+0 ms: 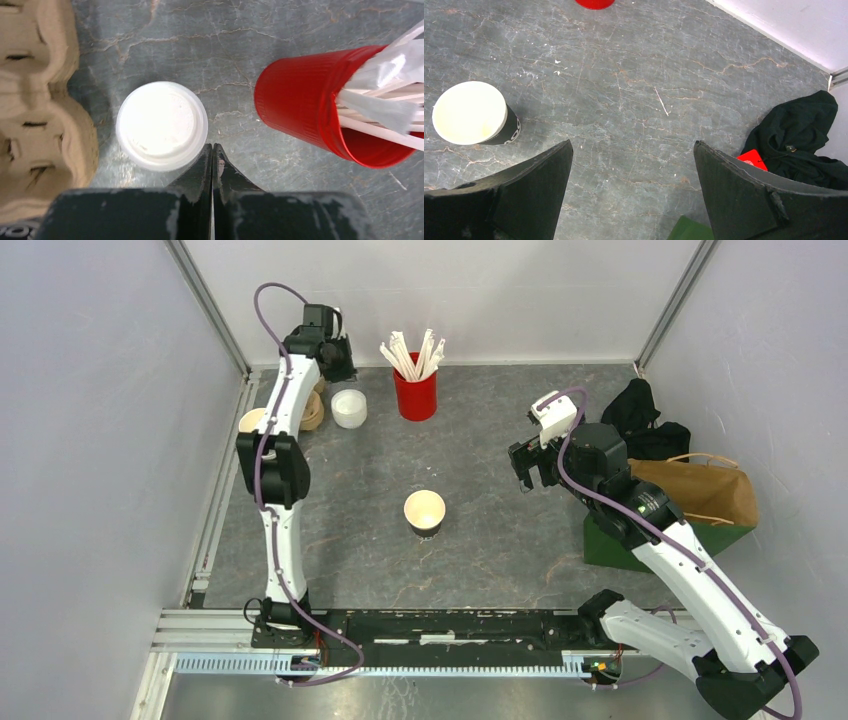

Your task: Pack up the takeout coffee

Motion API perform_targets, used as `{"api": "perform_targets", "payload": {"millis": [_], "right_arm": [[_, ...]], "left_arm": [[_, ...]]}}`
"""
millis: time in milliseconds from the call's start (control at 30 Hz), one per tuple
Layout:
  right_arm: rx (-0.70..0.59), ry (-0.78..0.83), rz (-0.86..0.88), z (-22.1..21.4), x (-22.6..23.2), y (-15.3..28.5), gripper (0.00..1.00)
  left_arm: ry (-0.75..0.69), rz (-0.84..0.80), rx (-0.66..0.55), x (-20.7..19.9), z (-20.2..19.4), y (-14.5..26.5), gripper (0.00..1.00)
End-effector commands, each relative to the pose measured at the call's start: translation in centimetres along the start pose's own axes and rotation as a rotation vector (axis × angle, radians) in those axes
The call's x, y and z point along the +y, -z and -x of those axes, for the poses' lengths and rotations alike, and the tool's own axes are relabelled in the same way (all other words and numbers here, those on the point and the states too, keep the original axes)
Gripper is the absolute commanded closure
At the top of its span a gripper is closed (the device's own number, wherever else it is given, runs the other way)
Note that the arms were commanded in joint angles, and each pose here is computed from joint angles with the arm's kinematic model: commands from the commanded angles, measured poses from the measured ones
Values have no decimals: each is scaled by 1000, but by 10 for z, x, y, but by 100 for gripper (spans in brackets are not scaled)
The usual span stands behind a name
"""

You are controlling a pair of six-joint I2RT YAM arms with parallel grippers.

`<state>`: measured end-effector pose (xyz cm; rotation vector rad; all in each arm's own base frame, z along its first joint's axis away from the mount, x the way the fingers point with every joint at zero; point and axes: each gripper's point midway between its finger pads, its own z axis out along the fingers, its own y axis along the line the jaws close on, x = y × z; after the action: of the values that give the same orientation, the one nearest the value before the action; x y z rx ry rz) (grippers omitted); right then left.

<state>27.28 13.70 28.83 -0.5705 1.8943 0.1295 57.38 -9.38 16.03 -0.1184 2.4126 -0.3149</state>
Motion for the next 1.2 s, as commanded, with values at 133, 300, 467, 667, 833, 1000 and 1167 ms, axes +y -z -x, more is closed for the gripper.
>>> {"api": "perform_targets", "payload": {"millis": [133,300,467,667,833,1000,1167], "right_arm": [[-93,-25,8,35,-2,11,2],[-94,-26,6,37,-3,16,2],[-86,-23,12,38,-2,16,2],[-77,-17,7,39,-2,10,2],[-65,-7,-8,36,-5,6,2],[-58,-1,-12,36,-5,4,2],[-52,2,-14,34,-5,2,2]], "left_arm": [[96,-93,-128,-27,36,55,88],[80,-108,-41,-23,12,23,50],[86,-82,1,-14,-1,-10,41],[77,-18,42,3,-18,-36,38],[53,12,51,12,-23,-51,45],[70,-3,54,9,-25,-58,54],[76,-5,60,9,-28,-63,60]]}}
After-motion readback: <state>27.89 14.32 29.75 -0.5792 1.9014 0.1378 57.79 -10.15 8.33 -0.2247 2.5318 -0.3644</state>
